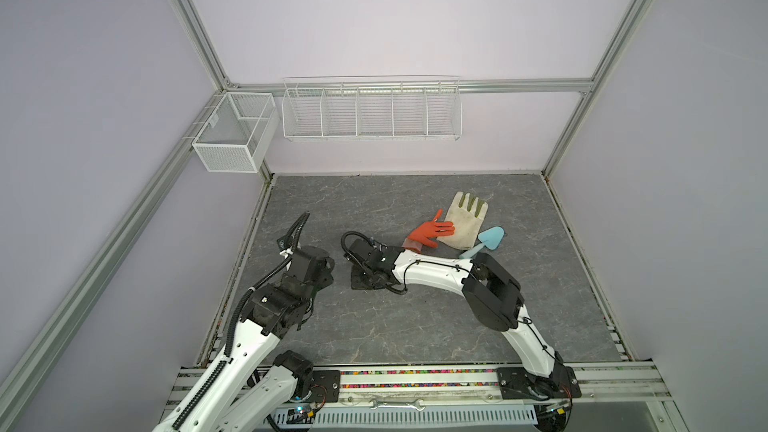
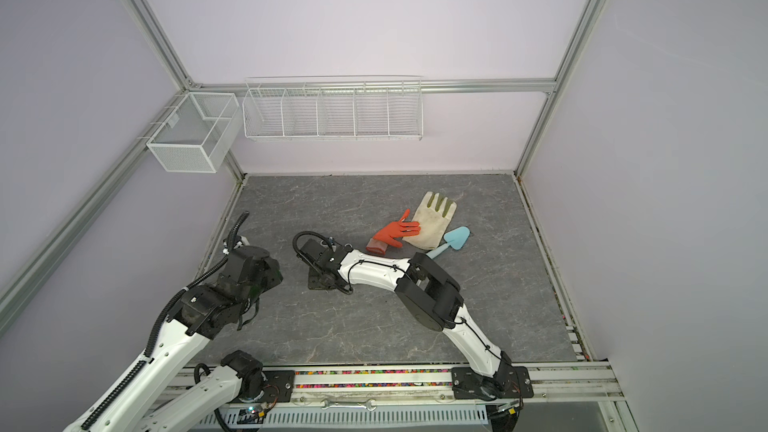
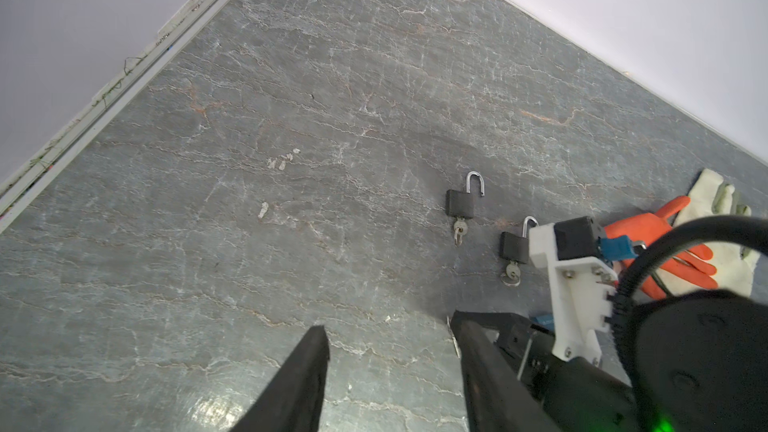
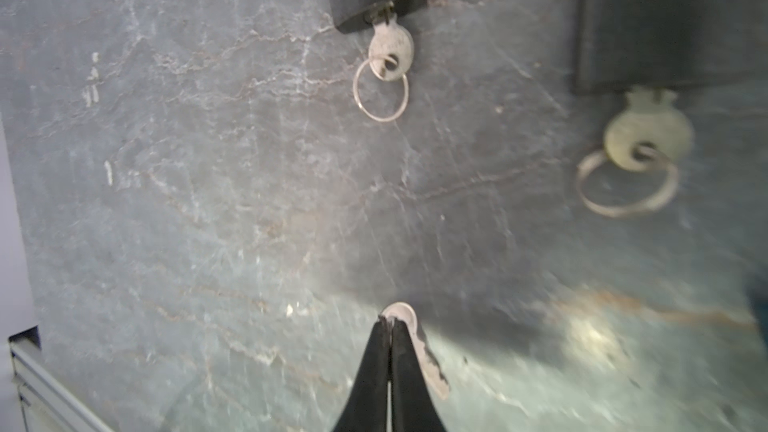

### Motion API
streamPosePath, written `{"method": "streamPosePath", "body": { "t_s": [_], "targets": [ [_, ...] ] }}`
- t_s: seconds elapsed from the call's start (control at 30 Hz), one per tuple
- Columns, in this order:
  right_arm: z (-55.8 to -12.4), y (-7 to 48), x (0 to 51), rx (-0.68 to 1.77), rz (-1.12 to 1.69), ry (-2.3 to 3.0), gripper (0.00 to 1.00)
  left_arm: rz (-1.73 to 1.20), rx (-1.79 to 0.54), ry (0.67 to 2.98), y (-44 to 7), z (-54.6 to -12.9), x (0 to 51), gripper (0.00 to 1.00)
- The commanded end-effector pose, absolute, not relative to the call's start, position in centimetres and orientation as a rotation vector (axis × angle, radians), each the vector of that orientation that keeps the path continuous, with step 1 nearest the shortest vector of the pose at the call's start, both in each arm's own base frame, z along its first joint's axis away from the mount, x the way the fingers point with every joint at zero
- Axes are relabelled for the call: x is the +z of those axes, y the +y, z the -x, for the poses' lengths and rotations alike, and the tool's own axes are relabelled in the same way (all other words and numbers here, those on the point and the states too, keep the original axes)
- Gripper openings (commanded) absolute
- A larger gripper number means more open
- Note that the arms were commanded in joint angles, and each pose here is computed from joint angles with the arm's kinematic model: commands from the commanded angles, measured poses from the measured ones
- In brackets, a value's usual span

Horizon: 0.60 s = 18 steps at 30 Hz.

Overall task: Unlock with the key
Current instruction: 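Close the right gripper on the loose silver key's ring, then lift the key with the right gripper while the left gripper rises to meet it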

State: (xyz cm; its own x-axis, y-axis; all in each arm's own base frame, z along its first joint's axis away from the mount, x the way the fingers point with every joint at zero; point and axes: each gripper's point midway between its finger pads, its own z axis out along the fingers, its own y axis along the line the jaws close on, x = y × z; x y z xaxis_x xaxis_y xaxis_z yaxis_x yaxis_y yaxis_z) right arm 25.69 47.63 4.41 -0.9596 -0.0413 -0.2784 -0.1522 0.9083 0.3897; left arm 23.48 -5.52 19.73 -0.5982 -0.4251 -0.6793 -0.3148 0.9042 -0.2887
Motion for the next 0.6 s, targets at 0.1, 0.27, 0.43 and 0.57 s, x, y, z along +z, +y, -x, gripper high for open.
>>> {"method": "streamPosePath", "body": {
  "t_s": [0.1,0.27,0.43,0.57],
  "targets": [
    [-25.2,45.8,7.0,0.645,0.204,2.778,0.07,0.55,-0.326,2.27,-7.2,-23.4,20.4,0.52],
    [-24.4,43.9,8.4,0.682,0.244,2.753,0.07,0.522,-0.51,2.286,-9.8,-23.4,20.5,0.52],
    [-23.9,41.5,10.0,0.687,0.259,2.715,0.07,0.547,-0.72,2.272,-12.4,-23.7,20.4,0.52],
    [-23.8,39.6,10.9,0.702,0.252,2.714,0.07,0.561,-0.904,2.272,-14.7,-23.8,20.7,0.52]
  ]
}}
